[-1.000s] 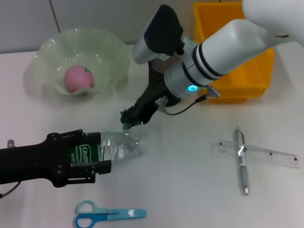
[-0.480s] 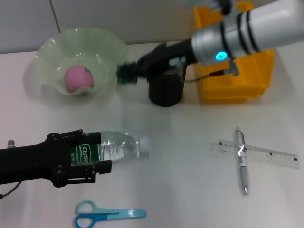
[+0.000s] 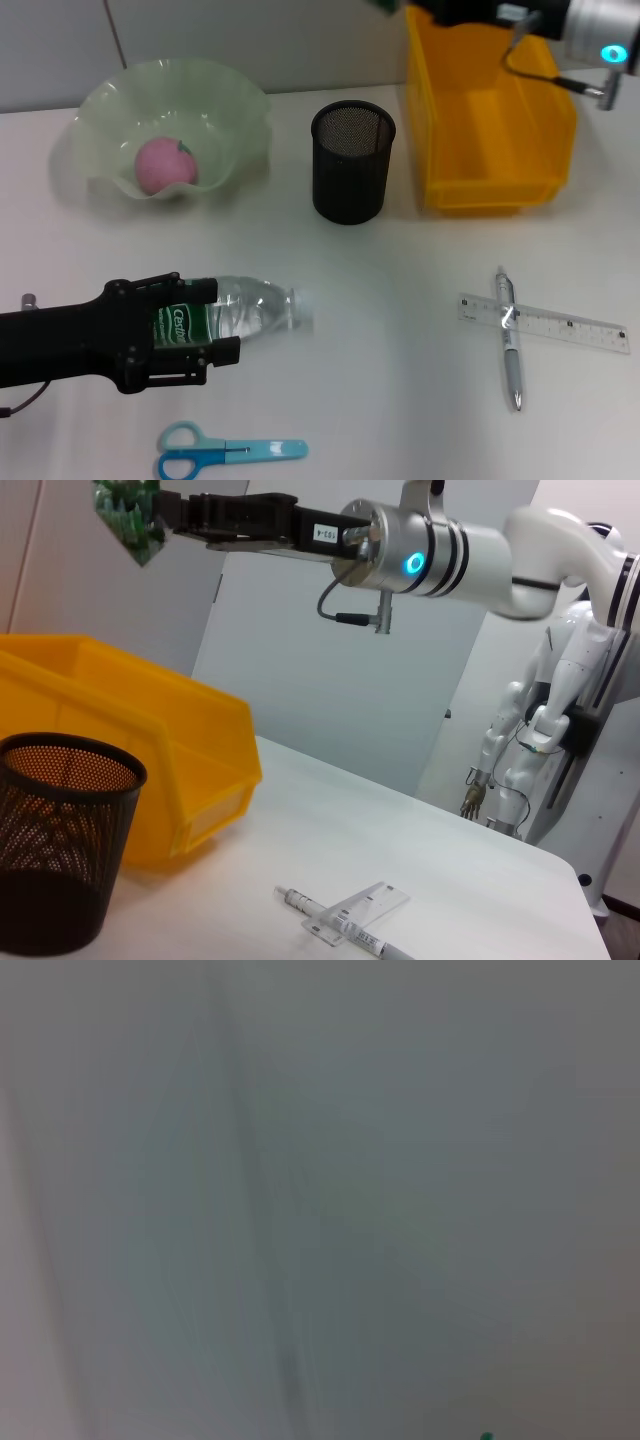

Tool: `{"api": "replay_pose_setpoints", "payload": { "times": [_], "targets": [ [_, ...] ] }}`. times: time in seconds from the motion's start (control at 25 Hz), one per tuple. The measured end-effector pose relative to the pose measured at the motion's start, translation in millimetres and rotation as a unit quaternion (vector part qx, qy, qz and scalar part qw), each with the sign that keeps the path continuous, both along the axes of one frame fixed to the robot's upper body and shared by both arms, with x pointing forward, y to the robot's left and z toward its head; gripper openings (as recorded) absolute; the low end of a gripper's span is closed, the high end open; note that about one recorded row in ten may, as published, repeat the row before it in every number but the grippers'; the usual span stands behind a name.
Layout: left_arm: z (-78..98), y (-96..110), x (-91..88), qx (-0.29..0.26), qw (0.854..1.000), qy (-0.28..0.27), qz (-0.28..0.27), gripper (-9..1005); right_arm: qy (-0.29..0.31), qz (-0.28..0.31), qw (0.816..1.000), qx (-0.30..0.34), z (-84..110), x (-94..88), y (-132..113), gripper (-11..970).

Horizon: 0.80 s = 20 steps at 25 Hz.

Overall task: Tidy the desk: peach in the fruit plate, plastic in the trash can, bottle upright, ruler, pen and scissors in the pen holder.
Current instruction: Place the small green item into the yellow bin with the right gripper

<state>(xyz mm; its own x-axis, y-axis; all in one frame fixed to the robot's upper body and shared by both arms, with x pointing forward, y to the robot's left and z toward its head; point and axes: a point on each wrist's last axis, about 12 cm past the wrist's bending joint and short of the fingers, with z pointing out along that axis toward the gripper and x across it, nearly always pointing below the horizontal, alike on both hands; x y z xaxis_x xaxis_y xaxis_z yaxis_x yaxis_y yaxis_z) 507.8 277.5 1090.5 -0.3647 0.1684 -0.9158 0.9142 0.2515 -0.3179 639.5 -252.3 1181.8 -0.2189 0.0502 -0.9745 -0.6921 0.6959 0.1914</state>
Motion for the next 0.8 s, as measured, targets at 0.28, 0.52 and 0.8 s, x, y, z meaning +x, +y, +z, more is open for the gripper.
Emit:
{"api": "replay_pose_setpoints", "payload": {
  "times": [0.28,0.52,0.8],
  "targets": [
    [1.1,-2.0,1.8,0.0,1.0,-0.002,-0.003,828,0.0,-0.119,0.993,0.002,-26.8,1.6,-45.1,41],
    [1.8,-3.1,2.7,-0.001,1.0,-0.003,-0.004,828,0.013,-0.152,0.988,-0.025,-40.1,2.0,-52.7,54],
    [2.7,-3.3,3.7,-0.002,1.0,0.001,-0.003,827,0.044,-0.141,0.987,-0.055,-49.0,8.3,-48.5,170]
  ]
}}
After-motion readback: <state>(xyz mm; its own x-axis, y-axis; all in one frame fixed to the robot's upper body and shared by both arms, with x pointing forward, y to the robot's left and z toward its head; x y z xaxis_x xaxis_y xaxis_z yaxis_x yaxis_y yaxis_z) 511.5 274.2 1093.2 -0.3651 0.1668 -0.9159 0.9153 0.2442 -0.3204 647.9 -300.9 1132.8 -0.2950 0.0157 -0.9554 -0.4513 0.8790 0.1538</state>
